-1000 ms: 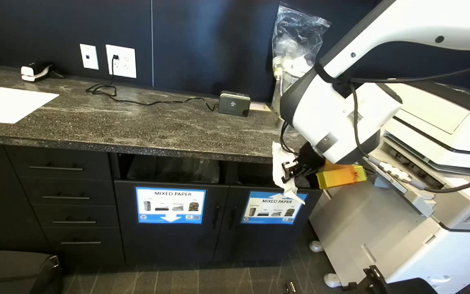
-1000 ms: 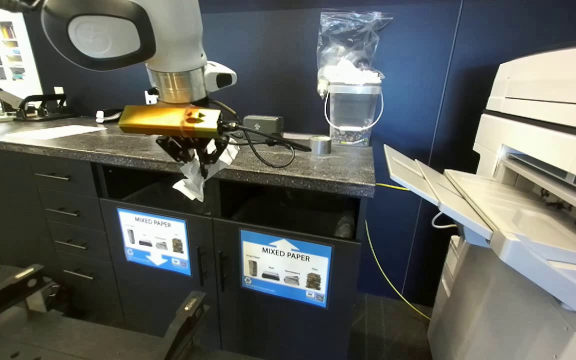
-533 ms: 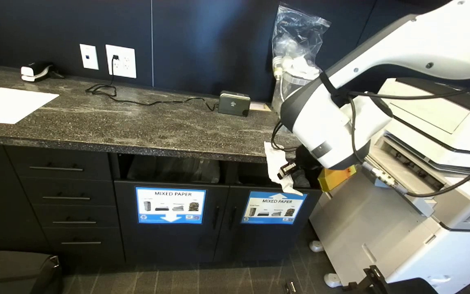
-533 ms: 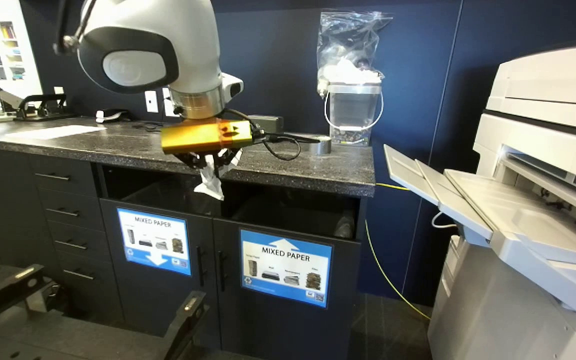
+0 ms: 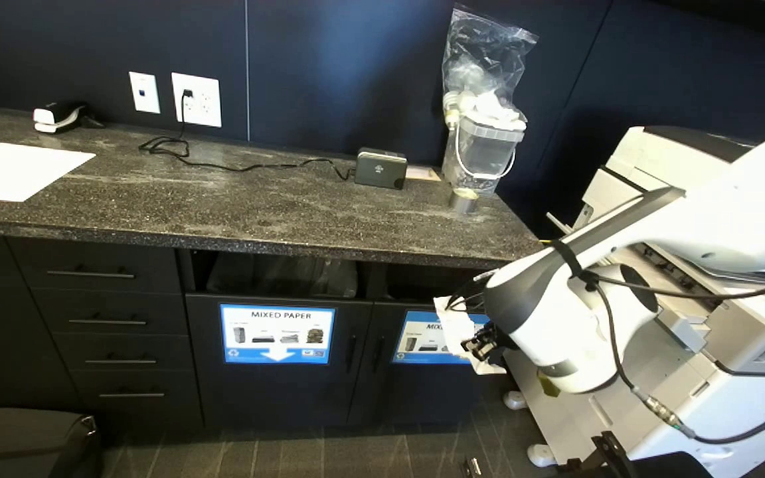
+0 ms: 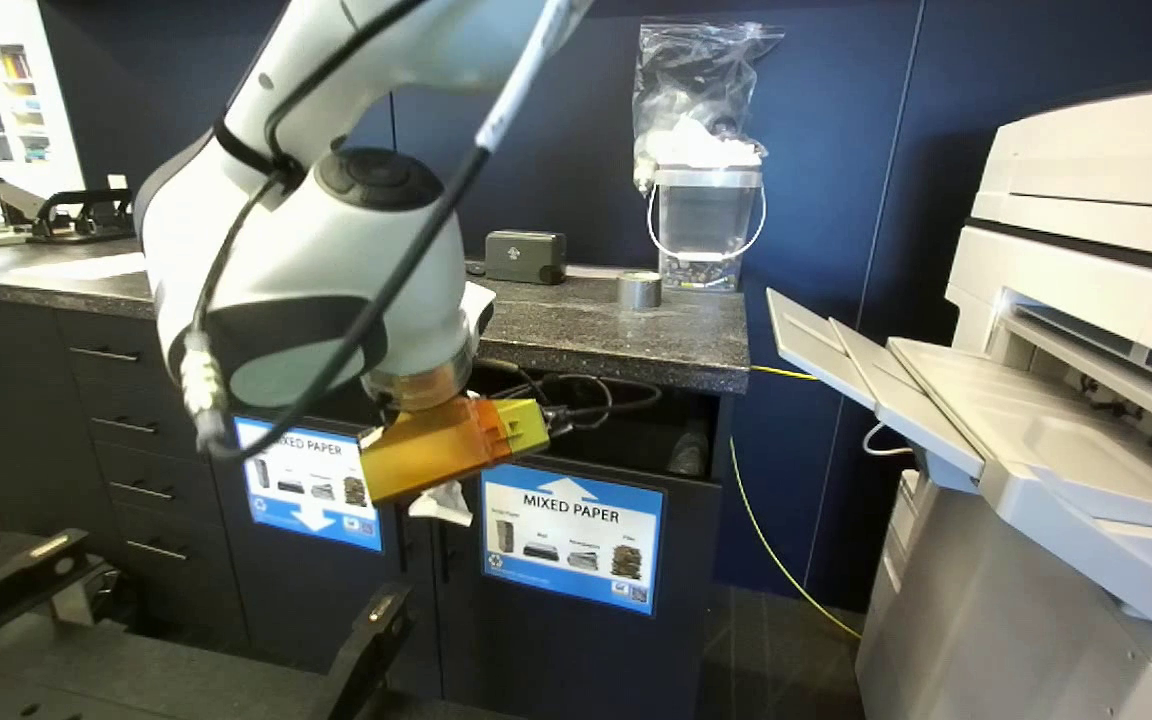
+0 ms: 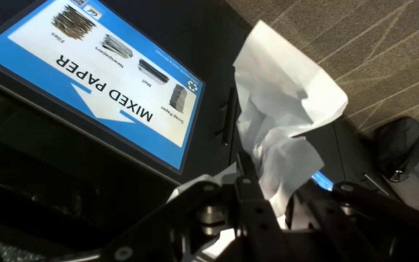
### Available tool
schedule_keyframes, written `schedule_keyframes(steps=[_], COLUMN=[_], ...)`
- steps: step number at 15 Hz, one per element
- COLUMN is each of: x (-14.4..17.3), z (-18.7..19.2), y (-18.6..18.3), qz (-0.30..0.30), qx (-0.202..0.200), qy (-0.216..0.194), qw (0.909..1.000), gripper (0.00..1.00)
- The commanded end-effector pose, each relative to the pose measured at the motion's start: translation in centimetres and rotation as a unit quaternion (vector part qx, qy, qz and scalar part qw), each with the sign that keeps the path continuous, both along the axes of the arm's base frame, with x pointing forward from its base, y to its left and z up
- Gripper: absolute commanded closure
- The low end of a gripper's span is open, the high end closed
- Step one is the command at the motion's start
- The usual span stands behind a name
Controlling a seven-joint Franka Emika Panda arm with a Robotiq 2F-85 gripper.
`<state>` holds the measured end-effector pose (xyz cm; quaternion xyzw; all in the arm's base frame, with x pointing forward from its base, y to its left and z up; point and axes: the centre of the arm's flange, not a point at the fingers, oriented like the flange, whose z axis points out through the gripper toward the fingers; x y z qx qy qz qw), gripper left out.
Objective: Put the tissues into the rubbish bin.
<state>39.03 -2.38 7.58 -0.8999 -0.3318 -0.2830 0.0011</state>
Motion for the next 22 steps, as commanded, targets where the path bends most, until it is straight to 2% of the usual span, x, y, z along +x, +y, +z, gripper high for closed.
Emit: schedule_keyframes(steps=[1, 7, 9, 13, 16, 17, 21, 22], x=[-0.6, 1.5, 4.4, 8.8, 11.0, 12.6, 16.0, 16.1], z=[-5.5, -12.4, -14.1, -15.9, -15.8, -14.9, -12.4, -13.5], y=[0.2, 2.1, 2.2, 1.5, 1.0, 0.7, 0.1, 0.1], qz=[-0.023, -0.091, -0.105, -0.159, -0.198, -0.209, -0.251, -0.256], qx=[-0.013, 0.001, 0.011, 0.023, 0.040, 0.046, 0.073, 0.076], qy=[-0.074, -0.188, -0.197, -0.238, -0.267, -0.277, -0.326, -0.331], qw=[0.9969, 0.9780, 0.9748, 0.9578, 0.9423, 0.9367, 0.9084, 0.9051], gripper=[0.84, 0.84, 0.85, 0.85, 0.85, 0.86, 0.86, 0.85])
